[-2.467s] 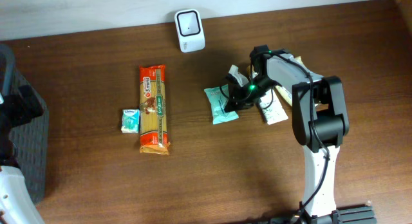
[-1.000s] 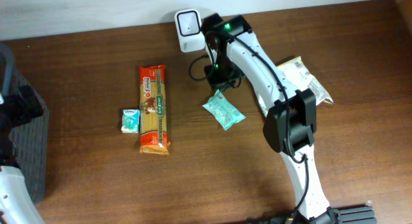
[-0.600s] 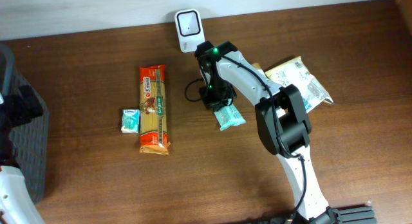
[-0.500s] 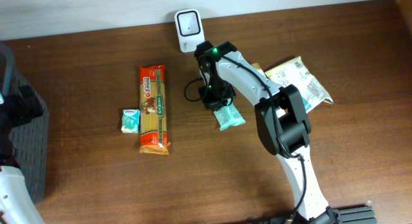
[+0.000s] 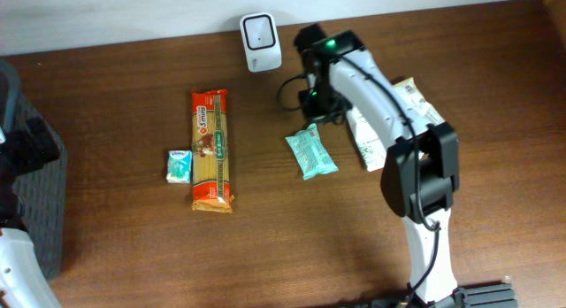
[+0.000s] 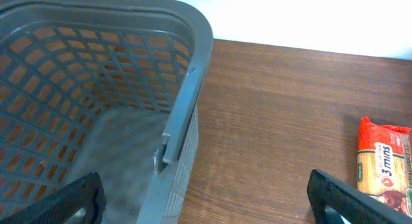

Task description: Scan the item barcode

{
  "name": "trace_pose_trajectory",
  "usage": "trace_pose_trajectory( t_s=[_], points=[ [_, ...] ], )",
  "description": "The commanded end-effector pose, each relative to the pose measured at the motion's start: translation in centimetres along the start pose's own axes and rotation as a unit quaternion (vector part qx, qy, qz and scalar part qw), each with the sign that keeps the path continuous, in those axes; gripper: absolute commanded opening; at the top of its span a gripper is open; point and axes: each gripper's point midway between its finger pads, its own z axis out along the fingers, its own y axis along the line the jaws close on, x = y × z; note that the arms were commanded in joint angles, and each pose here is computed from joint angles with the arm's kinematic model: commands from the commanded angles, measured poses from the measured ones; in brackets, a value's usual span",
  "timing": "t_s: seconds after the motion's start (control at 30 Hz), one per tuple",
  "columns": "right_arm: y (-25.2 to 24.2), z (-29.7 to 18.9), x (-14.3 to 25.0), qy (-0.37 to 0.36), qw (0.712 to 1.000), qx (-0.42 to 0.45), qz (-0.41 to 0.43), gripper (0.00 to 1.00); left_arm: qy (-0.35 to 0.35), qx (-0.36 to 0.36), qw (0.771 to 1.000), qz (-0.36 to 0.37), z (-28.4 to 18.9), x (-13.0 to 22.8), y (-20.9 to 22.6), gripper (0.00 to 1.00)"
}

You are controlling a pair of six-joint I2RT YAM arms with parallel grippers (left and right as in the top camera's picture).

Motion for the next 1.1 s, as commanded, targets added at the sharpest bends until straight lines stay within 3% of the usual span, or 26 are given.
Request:
trace_pose_trajectory(
  t_s=[0.0,0.23,0.27,0.37,0.47,0.63,0.77,0.83,0.87,0.93,1.07],
  points=[
    [-1.3,2.2,-0.7,0.007,1.0,0.023,-0.014,0.06,-0.011,-0.003,1.0,0.007,-0.6,-0.7,0.2,0.99],
    [0.2,7.0,-0.7,0.037,0.996,0.025,-0.074,0.09,-0.011,-0.003,1.0,0.007,-0.6,-0.7,0.2,0.99],
    [1.4,7.3,-0.5,0.04,0.994,0.013,-0.1,0.15,-0.011,-0.003,1.0,0.007,-0.6,-0.7,0.2,0.99],
    [5.6,7.9,0.7,0.048,0.982,-0.025,-0.179,0.16,-0.011,-0.003,1.0,0.007,-0.6,-0.7,0.2,0.99],
    [8.0,7.5,1.2,0.04,0.978,-0.027,-0.204,0.16,-0.011,-0.003,1.0,0.007,-0.6,-0.7,0.2,0.99],
    [7.9,7.2,1.0,0.039,0.979,-0.04,-0.196,0.17,-0.011,-0.003,1.0,0.007,-0.6,-0.7,0.2,0.99],
    [7.7,2.0,-1.5,-0.007,0.98,-0.098,-0.17,0.19,-0.011,-0.003,1.0,0.007,-0.6,-0.7,0.2,0.99],
    [5.9,-1.4,-2.5,-0.021,0.982,-0.118,-0.144,0.3,-0.011,-0.003,1.0,0.007,-0.6,-0.7,0.2,0.99],
    [4.6,-2.3,-2.5,-0.018,0.983,-0.121,-0.134,0.49,-0.011,-0.003,1.0,0.007,-0.6,-0.7,0.2,0.99],
    [2.2,-2.7,-1.1,0.016,0.982,-0.135,-0.131,0.99,-0.011,-0.003,1.0,0.007,-0.6,-0.7,0.2,0.99],
    [-1.3,1.8,2.3,0.098,0.974,-0.151,-0.138,0.99,-0.011,-0.003,1.0,0.007,-0.6,-0.7,0.2,0.99]
  ],
)
